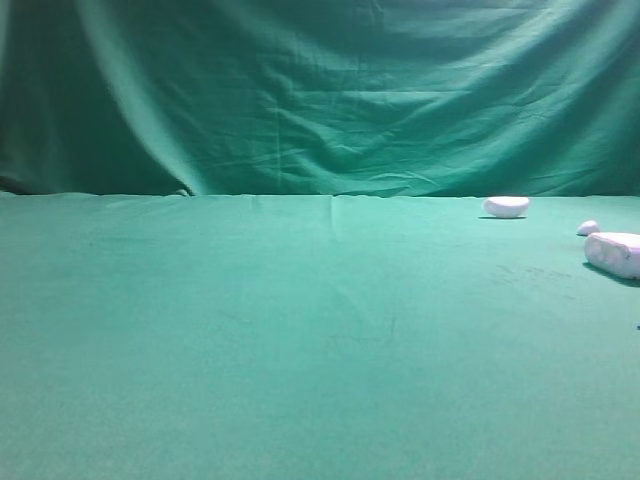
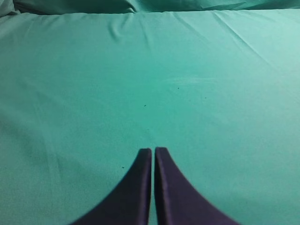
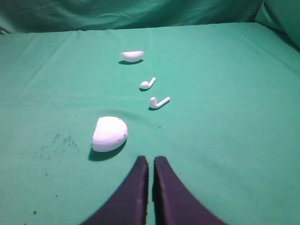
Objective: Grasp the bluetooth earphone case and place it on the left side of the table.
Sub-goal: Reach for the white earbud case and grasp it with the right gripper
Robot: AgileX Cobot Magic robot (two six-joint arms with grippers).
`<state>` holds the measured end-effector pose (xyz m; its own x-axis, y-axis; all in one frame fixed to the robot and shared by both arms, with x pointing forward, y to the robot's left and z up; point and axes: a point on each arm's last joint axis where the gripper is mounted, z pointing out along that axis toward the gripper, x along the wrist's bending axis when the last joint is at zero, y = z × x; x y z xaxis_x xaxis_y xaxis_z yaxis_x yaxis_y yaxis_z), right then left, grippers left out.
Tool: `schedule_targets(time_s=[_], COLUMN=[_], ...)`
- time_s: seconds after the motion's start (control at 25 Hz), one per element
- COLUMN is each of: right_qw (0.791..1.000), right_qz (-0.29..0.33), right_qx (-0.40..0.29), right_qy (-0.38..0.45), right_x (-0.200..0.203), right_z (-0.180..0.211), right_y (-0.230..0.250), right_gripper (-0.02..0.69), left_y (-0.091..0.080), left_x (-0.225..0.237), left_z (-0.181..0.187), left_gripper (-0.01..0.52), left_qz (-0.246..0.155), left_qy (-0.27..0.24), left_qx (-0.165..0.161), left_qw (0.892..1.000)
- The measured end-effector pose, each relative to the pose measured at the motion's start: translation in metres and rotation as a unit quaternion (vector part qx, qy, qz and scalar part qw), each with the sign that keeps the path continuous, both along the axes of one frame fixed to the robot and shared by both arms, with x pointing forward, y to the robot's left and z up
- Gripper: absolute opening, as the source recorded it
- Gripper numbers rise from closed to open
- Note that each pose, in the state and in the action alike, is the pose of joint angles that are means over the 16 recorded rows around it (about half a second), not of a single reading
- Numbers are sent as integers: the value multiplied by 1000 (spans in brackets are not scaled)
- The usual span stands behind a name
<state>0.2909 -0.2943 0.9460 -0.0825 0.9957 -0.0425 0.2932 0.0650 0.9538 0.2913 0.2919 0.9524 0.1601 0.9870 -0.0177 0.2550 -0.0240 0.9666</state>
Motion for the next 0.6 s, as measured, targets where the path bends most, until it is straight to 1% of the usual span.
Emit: schedule_targets(time_s=[0.12,0.24,0.4,0.6], right_qw=[1000,999,994,980], right_qz=[-1,-2,-5,-10], right_qx=[-4,-5,0,19], right_qy=[-10,-36,-106,-198], right_x=[1,2,4,3], right_z=[2,6,19,42], right_y=[0,-1,-1,-1], right_gripper=[0,0,0,0], left_y=[0,0,0,0], left_x=[0,0,0,0], left_z=[0,0,0,0], left_gripper=[0,0,0,0], left_qz=[0,0,0,0], left_qy=[0,0,0,0], left_qx=[0,0,0,0], left_qw=[1000,1000,1000,1000])
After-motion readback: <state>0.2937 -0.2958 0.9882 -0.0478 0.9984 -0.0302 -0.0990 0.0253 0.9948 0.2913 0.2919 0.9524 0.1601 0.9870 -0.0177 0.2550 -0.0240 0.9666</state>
